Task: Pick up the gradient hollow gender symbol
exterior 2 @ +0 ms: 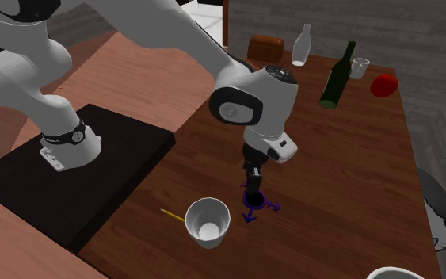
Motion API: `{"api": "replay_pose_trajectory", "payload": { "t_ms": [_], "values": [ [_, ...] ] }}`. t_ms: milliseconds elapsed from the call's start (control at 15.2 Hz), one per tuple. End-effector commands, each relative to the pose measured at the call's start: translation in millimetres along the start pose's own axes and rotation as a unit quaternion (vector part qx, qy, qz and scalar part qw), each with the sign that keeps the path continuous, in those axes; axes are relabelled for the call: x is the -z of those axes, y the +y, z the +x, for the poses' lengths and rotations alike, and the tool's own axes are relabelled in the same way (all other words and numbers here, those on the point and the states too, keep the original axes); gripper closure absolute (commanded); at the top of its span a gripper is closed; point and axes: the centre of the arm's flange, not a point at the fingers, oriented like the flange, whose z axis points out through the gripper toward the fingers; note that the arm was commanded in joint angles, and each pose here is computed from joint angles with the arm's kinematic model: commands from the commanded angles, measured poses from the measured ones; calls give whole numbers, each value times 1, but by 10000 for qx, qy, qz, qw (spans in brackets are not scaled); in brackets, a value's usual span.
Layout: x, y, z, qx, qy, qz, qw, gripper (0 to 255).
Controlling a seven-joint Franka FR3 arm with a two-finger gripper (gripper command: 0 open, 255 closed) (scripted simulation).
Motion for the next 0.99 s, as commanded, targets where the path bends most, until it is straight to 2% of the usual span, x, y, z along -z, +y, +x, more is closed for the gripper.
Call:
{"api": "replay_pose_trajectory", "payload": {
  "t_ms": [0,330,924],
  "values": [
    [-20,-3,19,54,-19,10,10000,0],
    [-63,-9,70,189,-64,41,9998,0],
    [-105,-11,78,197,-66,42,9998,0]
  ]
}}
